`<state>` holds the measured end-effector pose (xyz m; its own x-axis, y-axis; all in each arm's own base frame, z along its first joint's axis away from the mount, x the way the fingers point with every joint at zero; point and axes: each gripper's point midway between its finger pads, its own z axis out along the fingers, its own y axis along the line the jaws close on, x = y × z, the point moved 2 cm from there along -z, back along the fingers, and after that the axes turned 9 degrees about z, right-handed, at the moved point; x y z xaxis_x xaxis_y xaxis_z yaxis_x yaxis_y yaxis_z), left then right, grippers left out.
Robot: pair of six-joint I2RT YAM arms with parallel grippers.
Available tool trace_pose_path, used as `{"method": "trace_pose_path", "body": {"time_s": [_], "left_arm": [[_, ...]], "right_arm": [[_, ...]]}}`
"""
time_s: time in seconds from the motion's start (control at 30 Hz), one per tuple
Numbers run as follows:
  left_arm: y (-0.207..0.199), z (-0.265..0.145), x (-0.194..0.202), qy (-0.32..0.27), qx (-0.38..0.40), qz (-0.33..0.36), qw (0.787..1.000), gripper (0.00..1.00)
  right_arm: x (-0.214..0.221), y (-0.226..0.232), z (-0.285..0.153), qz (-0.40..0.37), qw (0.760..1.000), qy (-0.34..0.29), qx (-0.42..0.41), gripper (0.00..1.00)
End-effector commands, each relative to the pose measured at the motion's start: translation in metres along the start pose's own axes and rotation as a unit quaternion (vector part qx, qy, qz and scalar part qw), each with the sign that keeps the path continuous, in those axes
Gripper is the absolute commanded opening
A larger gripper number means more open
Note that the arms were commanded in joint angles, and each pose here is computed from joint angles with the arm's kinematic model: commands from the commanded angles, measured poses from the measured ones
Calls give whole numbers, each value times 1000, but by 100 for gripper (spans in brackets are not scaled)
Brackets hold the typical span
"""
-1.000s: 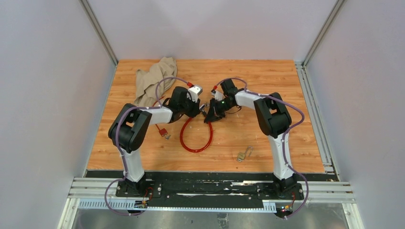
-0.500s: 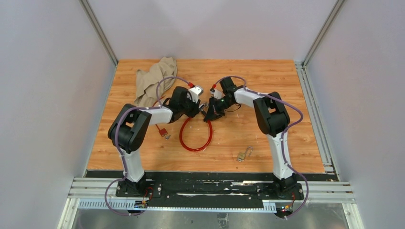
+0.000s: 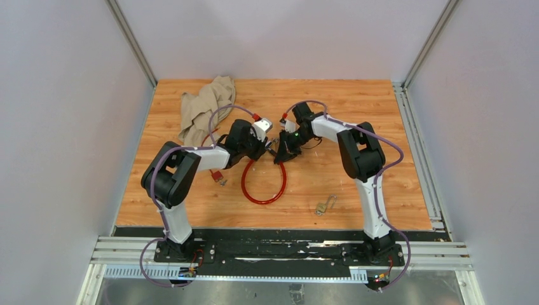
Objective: Lock with the key
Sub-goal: Lock the lock.
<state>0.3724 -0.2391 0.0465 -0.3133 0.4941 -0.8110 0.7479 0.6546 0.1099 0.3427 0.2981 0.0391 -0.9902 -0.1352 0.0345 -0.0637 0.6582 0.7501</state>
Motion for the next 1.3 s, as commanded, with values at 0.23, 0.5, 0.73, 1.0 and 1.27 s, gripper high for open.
{"method": "trace_pose_path", "body": {"time_s": [0.23,0.5,0.73,1.0,1.27], "left_arm": [[-49,0,-5,-21,80,-19,996,0],[-22,-1,-3,-6,-5,-11,1000,0],[-11,-2,-5,1,-30,-10,999,0],[-1,-5,-13,-5,-36,-17,999,0],[-3,-10,-22,-31,24,-23,999,0]], "right_arm": [[-34,3,4,-56,995,-76,-21,9],[-29,-5,-7,-73,995,-71,14,31],[-30,-10,-28,-102,990,-85,45,43],[-34,-14,-51,-119,986,-103,57,52],[-54,-1,-72,-226,965,-125,45,47]]}}
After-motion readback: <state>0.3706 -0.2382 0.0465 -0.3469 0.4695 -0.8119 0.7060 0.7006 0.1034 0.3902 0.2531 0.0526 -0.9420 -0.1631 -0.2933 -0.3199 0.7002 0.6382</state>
